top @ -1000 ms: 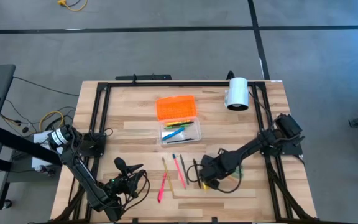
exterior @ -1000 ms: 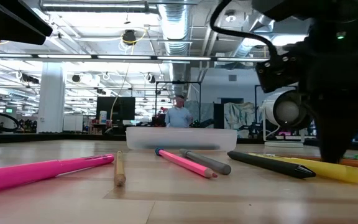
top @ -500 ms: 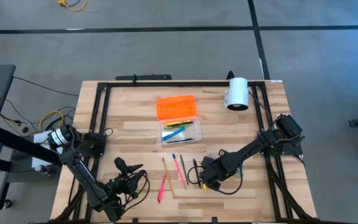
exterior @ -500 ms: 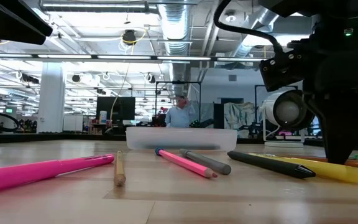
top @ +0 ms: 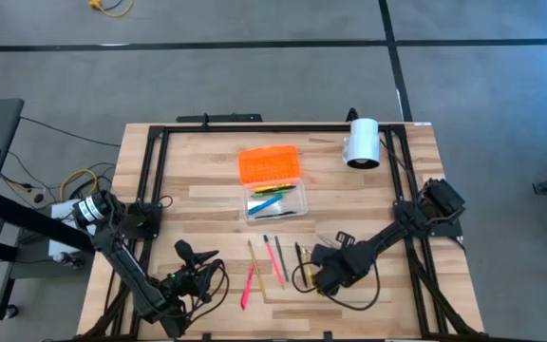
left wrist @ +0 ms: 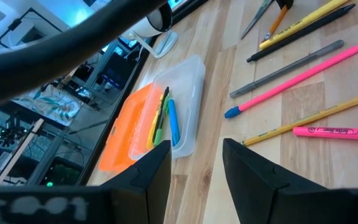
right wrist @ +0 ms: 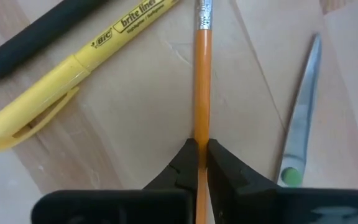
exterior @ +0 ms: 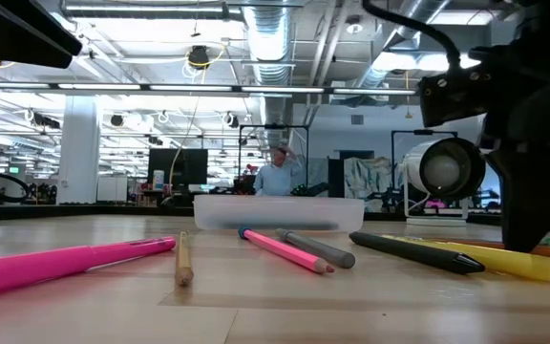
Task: Pick & place school supplies into a supply box
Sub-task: Put the orange pencil into the supply box
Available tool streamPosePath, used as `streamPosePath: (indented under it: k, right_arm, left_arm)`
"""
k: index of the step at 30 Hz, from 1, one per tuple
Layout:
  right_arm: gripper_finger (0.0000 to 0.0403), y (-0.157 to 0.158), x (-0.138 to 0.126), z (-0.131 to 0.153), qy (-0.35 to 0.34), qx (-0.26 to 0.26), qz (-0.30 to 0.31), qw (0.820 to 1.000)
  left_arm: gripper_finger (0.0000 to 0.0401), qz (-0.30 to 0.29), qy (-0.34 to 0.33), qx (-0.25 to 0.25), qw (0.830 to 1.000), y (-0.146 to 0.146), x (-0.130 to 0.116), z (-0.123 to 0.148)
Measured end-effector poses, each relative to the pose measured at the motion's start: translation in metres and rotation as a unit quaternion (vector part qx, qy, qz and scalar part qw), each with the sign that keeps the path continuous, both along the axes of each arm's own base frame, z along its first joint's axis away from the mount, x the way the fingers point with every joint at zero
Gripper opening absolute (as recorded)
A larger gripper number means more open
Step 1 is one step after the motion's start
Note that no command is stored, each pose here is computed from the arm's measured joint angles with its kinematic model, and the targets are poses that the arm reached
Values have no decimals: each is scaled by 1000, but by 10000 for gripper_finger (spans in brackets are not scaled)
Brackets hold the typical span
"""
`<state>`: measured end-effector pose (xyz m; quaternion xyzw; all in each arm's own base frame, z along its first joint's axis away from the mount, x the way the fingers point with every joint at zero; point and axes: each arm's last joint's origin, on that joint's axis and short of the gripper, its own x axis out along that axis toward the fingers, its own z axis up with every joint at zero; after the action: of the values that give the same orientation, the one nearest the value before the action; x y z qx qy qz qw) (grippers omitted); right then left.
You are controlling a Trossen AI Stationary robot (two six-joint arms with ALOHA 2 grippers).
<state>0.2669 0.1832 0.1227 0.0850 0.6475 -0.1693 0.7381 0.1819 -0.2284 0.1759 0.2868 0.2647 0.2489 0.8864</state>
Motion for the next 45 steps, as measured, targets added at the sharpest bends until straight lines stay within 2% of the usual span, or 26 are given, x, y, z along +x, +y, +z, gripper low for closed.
streamPosePath:
  k: [23, 29, 32, 45]
  right_arm:
    - [1, 3, -2, 0, -8, -15, -1, 1000]
    - [0, 8, 0, 14, 22, -28, 6, 999]
    - [0, 13, 5, 26, 14, -28, 23, 999]
    - [0, 9, 8, 48, -3, -126, 37, 991]
  left_arm:
    - [137, 9, 1, -5, 1000, 3, 4, 0]
    - [137, 9, 1, -5, 1000, 3, 4, 0]
    - [137, 9, 2, -5, 1000, 3, 4, 0]
    - [137, 10, 3, -5, 1000, 3, 4, 0]
